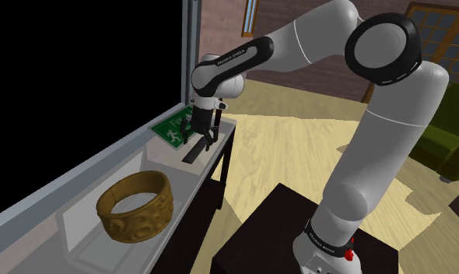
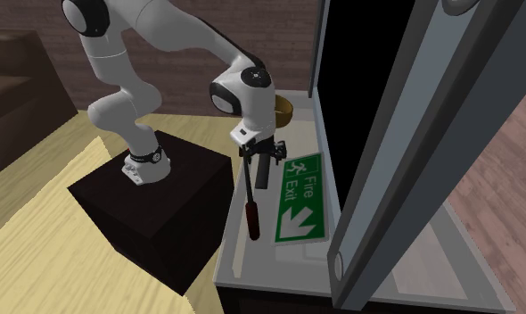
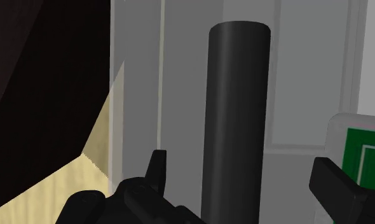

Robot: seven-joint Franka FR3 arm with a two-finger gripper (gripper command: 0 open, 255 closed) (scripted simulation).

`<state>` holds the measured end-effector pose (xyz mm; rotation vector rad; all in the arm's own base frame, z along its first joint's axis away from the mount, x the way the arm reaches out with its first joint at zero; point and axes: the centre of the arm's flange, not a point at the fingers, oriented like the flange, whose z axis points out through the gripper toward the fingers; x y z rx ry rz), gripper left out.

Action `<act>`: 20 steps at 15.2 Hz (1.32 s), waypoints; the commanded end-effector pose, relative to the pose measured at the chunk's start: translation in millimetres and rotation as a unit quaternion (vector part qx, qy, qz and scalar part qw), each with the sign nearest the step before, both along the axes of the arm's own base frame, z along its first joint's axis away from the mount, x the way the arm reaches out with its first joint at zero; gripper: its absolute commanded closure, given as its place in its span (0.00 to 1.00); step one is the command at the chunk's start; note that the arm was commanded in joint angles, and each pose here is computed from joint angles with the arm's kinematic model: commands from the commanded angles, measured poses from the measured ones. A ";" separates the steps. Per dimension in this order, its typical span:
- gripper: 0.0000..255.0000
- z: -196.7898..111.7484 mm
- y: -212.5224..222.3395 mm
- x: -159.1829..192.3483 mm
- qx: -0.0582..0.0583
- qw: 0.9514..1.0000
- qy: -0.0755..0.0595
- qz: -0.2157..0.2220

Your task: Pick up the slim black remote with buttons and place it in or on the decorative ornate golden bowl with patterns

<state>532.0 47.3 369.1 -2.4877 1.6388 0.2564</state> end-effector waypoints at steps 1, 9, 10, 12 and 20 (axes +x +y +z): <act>0.00 -10.8 2.1 -0.6 0.000 1.000 0.000 0.000; 0.00 -13.7 2.8 -0.8 0.000 1.000 0.000 0.000; 1.00 -13.7 2.8 -0.8 0.000 1.000 0.000 0.000; 1.00 -13.9 2.7 -0.9 0.000 1.000 0.000 0.000; 1.00 -8.5 2.8 -0.8 0.000 1.000 0.000 0.000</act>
